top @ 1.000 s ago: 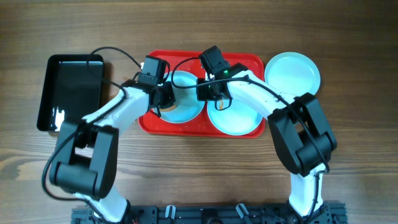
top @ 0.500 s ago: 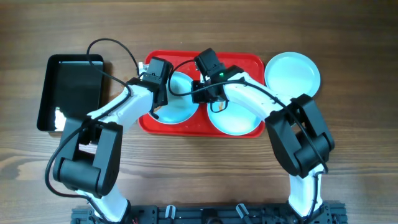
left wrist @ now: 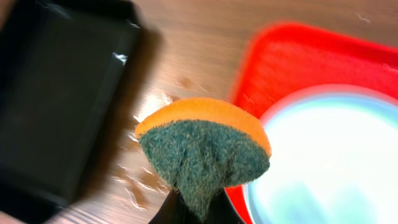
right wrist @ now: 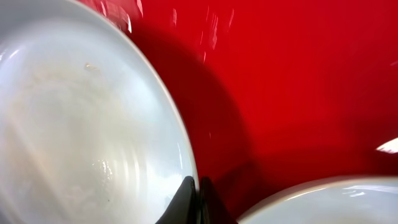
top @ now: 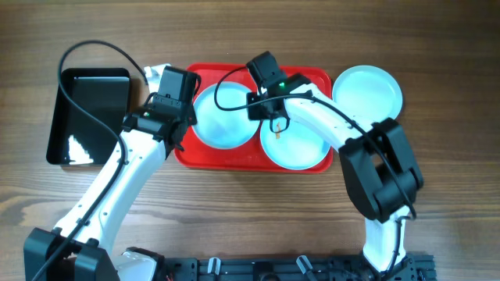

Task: Clean dirty plates on tray and stack at the side

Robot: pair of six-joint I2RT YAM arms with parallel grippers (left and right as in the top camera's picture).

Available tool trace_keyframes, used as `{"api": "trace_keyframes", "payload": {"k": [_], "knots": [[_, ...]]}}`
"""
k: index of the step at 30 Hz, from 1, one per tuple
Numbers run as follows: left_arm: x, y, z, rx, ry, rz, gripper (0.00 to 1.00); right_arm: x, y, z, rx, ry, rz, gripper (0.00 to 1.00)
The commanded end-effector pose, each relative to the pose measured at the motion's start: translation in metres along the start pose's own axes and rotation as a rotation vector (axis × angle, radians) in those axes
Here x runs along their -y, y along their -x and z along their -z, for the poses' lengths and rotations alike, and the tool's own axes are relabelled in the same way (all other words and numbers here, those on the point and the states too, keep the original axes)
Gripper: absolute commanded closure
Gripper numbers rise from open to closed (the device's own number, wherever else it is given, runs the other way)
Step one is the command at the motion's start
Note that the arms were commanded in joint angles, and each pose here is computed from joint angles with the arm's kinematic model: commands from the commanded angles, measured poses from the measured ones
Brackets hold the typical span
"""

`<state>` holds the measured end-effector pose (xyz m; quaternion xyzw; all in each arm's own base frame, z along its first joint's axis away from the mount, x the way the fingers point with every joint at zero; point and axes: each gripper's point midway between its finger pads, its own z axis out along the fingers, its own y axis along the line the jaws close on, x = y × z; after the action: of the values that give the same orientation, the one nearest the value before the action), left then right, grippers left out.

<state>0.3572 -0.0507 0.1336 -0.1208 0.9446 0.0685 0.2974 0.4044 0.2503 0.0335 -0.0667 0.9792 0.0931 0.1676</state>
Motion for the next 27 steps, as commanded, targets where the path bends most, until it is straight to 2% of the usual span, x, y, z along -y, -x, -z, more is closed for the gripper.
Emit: {"api": "trace_keyframes", "payload": {"k": [1,4,5,9,13,16,22,27], "knots": [[0.049,-0.039,0.008,-0.216,-0.288,0.016,0.96,0.022,0.075,0.101,0.335,-0.208,0.12,0.96],[0.047,-0.052,0.003,-0.255,-0.281,0.011,0.96,0.046,0.096,0.169,0.479,-0.403,0.235,0.96],[0.044,-0.054,0.002,-0.264,-0.273,0.016,0.96,0.062,0.103,0.211,0.542,-0.54,0.294,0.96],[0.046,-0.052,0.002,-0.254,-0.279,0.018,0.96,0.077,0.105,0.259,0.58,-0.711,0.383,0.96],[0.046,-0.051,0.002,-0.252,-0.28,0.018,0.96,0.074,0.101,0.283,0.572,-0.895,0.477,0.96],[0.046,-0.051,0.002,-0.251,-0.281,0.018,0.96,0.057,0.101,0.297,0.612,-0.959,0.508,0.96],[0.046,-0.051,0.002,-0.251,-0.281,0.018,0.96,0.022,0.103,0.319,0.711,-1.0,0.527,0.96],[0.046,-0.051,0.002,-0.25,-0.281,0.018,0.96,0.025,0.101,0.322,0.702,-1.031,0.519,0.96]]}}
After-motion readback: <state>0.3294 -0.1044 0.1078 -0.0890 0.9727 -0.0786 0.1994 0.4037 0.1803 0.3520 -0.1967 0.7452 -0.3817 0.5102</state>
